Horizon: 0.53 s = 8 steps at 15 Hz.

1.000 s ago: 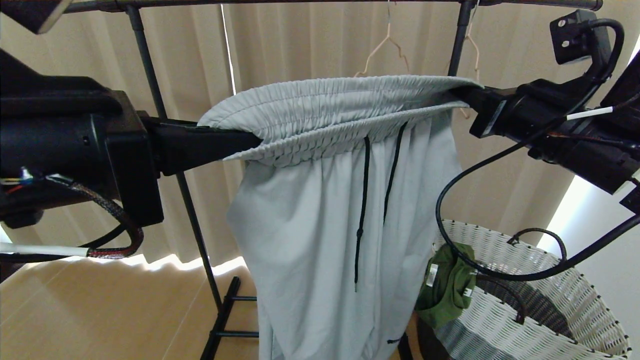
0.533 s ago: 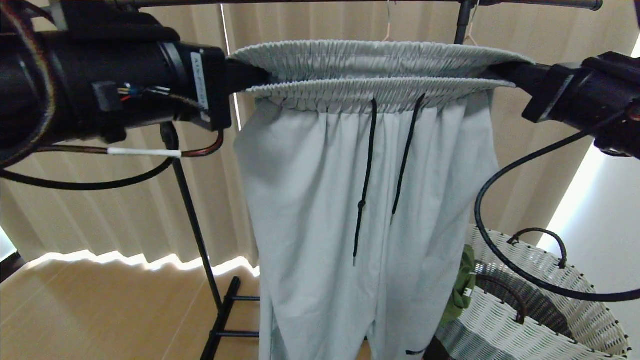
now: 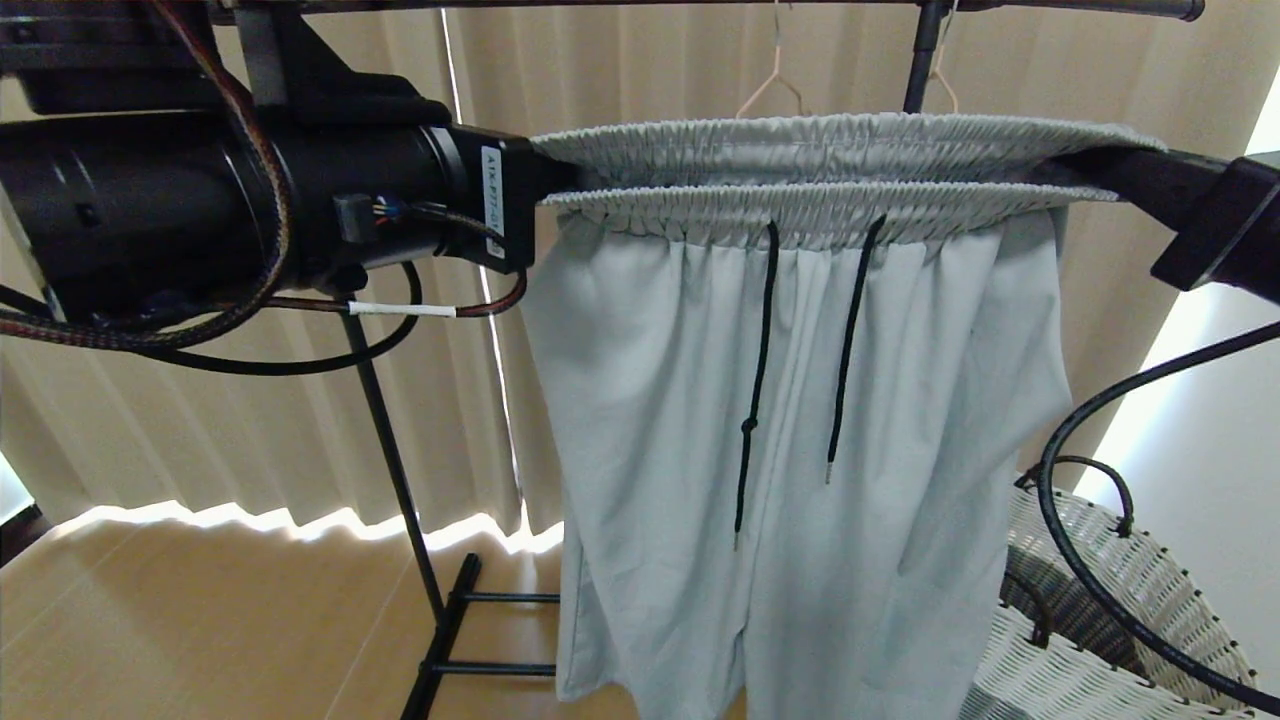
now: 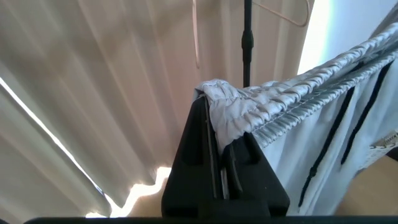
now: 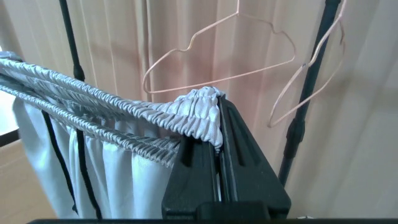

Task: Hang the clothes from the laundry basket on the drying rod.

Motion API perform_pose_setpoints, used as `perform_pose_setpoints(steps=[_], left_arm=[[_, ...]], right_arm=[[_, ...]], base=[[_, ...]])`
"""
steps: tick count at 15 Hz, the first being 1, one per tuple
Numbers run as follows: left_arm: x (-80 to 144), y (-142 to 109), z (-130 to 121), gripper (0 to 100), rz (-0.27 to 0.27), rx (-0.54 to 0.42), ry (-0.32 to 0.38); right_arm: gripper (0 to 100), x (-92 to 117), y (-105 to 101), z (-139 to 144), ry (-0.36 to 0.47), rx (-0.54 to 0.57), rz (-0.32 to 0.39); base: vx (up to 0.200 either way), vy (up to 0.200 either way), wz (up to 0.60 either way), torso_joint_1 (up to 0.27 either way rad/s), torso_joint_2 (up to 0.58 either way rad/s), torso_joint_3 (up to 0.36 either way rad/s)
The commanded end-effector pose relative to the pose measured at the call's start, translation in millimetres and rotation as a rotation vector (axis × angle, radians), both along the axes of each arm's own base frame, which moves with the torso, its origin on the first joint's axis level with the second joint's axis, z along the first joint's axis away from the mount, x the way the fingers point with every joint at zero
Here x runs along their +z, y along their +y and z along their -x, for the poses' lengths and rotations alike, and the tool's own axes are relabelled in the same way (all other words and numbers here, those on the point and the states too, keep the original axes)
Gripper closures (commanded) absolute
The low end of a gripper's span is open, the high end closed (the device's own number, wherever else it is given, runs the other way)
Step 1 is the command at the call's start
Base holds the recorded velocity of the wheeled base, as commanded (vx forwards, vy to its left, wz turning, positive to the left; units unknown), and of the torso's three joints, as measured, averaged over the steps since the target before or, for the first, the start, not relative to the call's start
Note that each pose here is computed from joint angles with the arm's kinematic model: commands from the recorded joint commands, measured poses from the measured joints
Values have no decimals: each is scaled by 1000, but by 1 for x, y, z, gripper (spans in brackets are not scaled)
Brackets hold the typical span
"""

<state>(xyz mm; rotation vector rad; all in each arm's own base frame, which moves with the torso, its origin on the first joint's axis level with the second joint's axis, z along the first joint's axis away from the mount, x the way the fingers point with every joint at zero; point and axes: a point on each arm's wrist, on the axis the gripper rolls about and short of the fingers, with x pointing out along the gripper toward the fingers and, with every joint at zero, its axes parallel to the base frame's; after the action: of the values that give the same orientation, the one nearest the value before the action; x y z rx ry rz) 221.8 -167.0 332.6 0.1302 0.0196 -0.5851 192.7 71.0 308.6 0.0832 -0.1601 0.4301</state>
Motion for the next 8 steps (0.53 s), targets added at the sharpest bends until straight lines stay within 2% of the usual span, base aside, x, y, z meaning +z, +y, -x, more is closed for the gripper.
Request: perform_pose_setpoints(steps=[1,8], left_arm=[[-2,-1,-1,100,-3,1,5],[-2,6,-6,100,-9,37,9]], right_arm=[[100,0,-1,3,-4,2,-1],[100,-4,0,1,12,2,6]], base=[[0,0,0,0,0,0],[0,0,0,0,0,0]])
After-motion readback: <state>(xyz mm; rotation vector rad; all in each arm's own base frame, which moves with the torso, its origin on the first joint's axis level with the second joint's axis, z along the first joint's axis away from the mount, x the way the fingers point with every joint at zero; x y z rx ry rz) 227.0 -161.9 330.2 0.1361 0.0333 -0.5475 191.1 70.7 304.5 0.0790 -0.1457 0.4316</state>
